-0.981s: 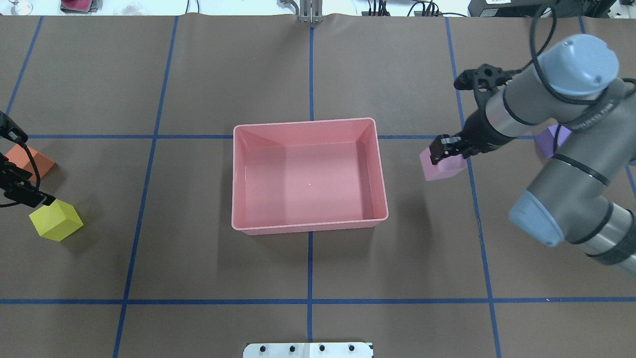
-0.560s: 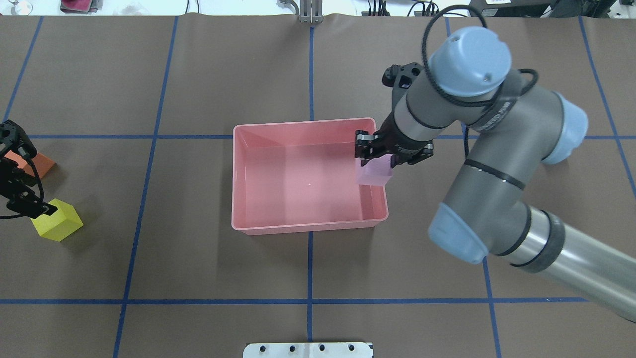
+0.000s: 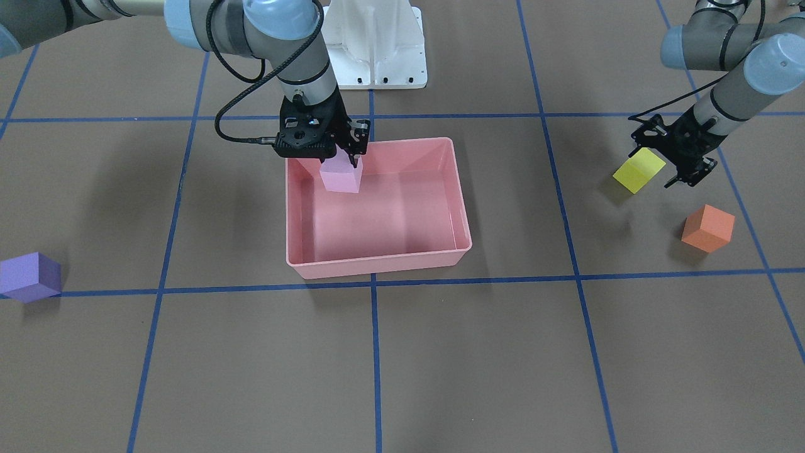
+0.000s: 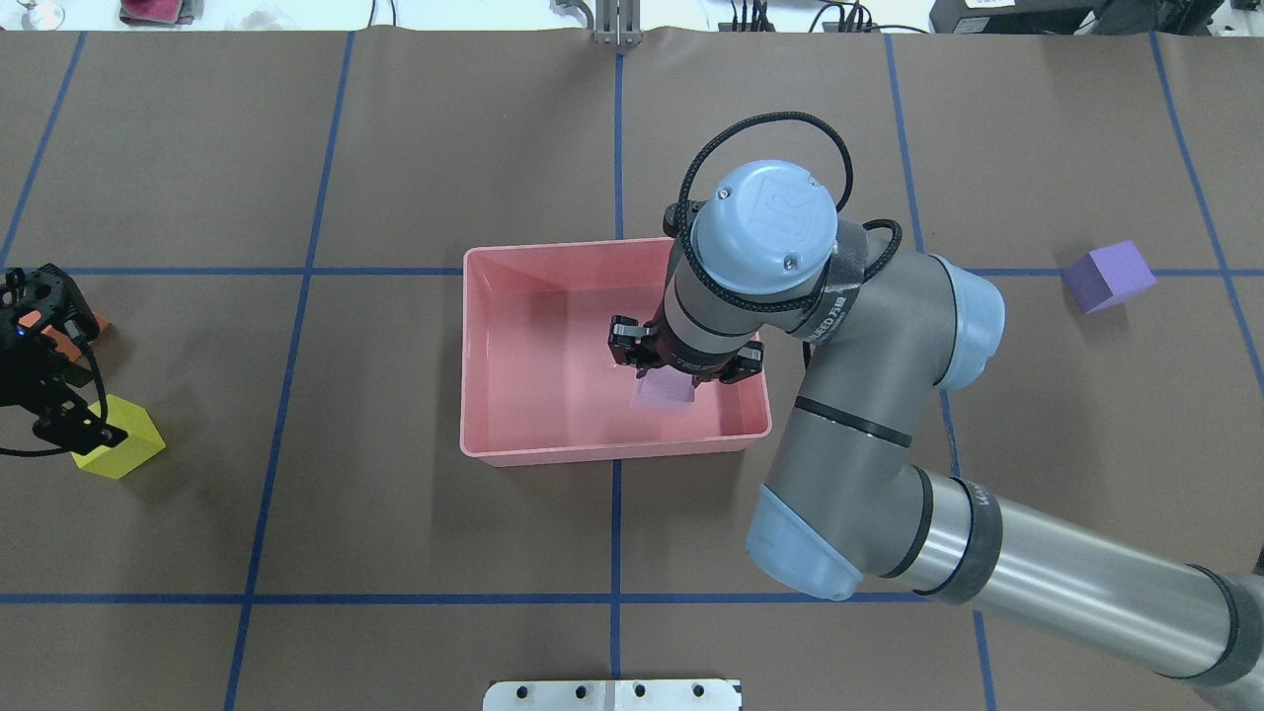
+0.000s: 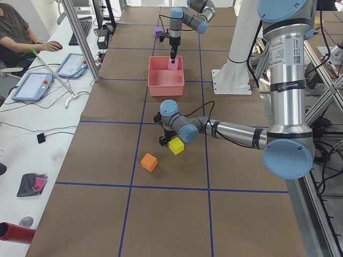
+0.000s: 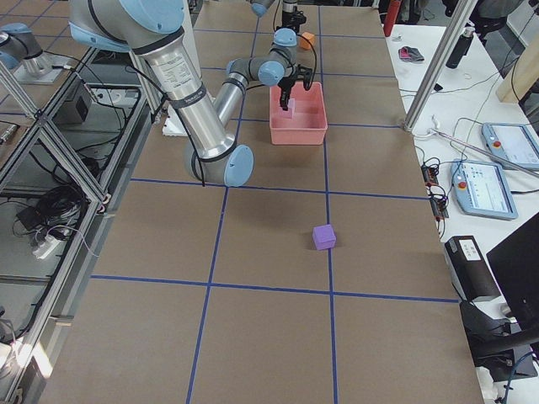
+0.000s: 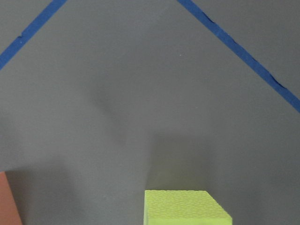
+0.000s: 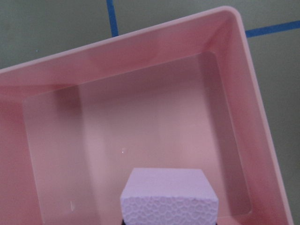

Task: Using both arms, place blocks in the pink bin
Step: 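Carry the pink cube into the bin while the left gripper descends, then release the pink cube while the left gripper grasps the yellow-green cube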

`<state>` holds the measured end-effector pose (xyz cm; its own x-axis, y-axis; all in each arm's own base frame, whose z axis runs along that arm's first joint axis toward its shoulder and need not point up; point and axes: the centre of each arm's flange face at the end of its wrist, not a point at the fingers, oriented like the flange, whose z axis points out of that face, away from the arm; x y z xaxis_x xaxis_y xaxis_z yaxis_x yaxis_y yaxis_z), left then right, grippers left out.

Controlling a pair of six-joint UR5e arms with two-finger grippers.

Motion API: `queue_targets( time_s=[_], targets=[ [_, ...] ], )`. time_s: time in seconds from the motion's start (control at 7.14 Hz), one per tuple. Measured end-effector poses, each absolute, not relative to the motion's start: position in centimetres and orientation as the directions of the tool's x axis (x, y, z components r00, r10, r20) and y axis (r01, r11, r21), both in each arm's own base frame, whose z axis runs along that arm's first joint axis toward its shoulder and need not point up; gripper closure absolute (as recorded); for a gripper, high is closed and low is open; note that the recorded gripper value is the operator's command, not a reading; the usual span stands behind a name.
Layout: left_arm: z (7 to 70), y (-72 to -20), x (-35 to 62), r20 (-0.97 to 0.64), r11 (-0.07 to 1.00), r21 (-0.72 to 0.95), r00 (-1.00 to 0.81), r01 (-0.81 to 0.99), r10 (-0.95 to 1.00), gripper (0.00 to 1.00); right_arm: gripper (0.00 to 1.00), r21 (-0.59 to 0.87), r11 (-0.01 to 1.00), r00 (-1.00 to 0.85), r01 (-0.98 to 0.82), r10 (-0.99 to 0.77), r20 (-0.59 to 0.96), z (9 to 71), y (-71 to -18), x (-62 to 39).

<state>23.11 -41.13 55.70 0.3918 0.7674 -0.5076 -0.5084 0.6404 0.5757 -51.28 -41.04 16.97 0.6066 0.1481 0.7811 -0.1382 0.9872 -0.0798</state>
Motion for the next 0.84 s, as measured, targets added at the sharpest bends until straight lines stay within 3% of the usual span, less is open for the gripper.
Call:
queue_targets(
  time_s=[0.14,0.28,0.42,0.84],
  targets=[
    [55.9,-40.7,23.6,-0.509,0.635,0.571,0.383,-0.519,0.771,0.01,0.57,-0.079,0.988,0.610,-0.131,0.143,0.779,17.4,-40.8,-52.2],
    [56.3,-40.2,23.9,-0.506,0.633,0.564,0.383,-0.530,0.773,0.01,0.17,-0.078,0.989,0.610,-0.124,0.138,0.780,18.0,-40.7,-53.0],
    [56.6,-39.9,24.3,-0.493,0.628,0.560,0.391,-0.541,0.777,0.01,0.01,-0.078,0.990,0.612,-0.117,0.133,0.780,18.5,-40.5,-53.7],
    [57.5,-39.3,25.0,-0.483,0.623,0.546,0.397,-0.560,0.780,0.01,0.01,-0.067,0.992,0.608,-0.103,0.116,0.786,18.7,-40.2,-53.7]
  ],
)
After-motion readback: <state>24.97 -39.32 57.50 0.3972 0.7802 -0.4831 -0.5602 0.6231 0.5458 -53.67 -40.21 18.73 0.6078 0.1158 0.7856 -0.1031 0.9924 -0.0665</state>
